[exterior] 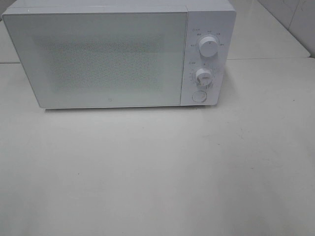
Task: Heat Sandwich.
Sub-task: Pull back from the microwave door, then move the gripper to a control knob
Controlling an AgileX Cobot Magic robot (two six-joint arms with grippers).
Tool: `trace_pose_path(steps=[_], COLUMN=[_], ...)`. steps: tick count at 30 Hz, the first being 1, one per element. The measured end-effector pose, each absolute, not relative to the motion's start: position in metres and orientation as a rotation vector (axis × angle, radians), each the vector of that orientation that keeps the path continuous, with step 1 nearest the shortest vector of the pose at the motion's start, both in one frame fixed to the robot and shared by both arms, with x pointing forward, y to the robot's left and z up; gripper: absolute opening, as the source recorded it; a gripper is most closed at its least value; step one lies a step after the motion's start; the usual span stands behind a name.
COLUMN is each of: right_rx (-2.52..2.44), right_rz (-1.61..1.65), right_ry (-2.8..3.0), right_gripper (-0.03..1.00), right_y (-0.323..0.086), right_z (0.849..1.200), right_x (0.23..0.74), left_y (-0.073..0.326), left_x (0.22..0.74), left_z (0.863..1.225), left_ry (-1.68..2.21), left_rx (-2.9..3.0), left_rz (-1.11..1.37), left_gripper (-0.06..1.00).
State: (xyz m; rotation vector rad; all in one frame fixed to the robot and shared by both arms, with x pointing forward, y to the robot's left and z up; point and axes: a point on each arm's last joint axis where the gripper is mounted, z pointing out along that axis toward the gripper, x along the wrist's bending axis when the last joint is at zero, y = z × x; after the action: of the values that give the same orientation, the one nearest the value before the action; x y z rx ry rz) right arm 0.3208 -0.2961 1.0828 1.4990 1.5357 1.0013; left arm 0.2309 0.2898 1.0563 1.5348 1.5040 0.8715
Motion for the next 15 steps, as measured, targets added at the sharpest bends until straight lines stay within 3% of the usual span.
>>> trace_pose_path(steps=[15], right_rx=[1.511], right_rz=[1.002], right_ry=[1.568], right_gripper=[0.78], right_y=[-0.289], right_z=[1.068], right_x=[0.394], left_y=[0.290], left_x=[0.231], left_z=[1.056], left_ry=[1.504], left_rx=[1.535], left_rz=[0.872], left_gripper=[0.97])
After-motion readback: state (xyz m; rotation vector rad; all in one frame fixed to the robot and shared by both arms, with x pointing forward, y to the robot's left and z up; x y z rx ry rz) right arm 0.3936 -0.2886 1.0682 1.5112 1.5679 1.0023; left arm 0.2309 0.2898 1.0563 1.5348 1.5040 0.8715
